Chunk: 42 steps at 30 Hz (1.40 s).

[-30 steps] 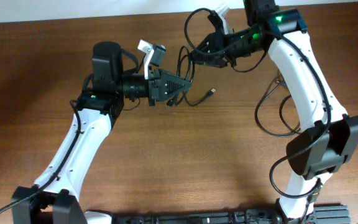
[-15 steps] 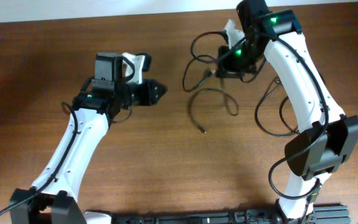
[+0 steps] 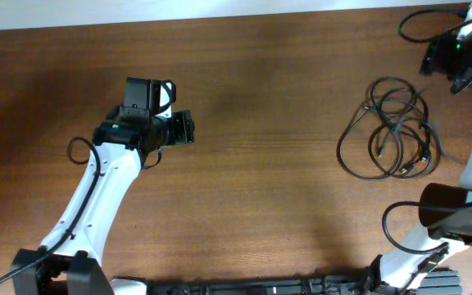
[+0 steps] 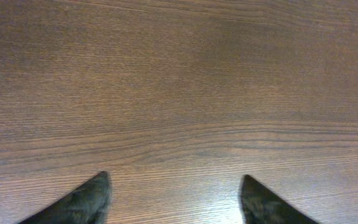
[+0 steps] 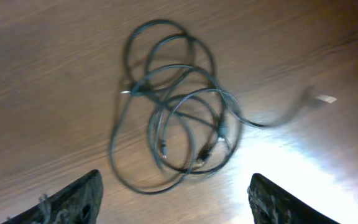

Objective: Untangle cables

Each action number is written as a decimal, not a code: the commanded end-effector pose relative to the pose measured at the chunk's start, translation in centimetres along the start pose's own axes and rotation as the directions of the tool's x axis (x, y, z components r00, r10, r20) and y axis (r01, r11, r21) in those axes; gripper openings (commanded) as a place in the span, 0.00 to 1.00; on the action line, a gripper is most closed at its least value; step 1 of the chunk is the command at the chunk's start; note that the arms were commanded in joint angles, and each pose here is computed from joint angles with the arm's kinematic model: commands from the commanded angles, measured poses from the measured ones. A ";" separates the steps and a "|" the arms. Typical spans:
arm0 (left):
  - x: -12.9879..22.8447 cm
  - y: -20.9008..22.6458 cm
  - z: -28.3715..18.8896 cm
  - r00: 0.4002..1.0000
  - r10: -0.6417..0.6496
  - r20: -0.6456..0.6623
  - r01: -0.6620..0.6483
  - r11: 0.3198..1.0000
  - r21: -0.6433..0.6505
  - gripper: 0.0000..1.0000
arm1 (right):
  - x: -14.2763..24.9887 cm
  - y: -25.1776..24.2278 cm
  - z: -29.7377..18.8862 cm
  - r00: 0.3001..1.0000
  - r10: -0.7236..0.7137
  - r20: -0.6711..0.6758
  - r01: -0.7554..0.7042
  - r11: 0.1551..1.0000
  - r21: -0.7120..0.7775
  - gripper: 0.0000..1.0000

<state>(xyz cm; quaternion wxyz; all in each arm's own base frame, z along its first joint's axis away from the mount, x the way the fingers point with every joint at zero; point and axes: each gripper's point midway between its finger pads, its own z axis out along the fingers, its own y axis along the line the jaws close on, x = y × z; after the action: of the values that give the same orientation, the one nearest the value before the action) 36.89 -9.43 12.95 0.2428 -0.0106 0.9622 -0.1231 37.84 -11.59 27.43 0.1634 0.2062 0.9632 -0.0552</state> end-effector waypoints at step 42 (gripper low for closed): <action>9.4 5.7 -19.8 0.896 -0.030 0.442 0.107 0.983 -0.150 0.99 | 19.7 8.3 -6.0 0.809 -0.303 0.504 0.484 0.830 -0.277 0.99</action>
<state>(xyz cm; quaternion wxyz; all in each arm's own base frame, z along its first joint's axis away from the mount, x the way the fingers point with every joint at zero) 19.59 -0.16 24.49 0.4488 -0.0911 0.8879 -0.0448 22.40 4.72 26.62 0.4057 -0.0637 0.9092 0.0680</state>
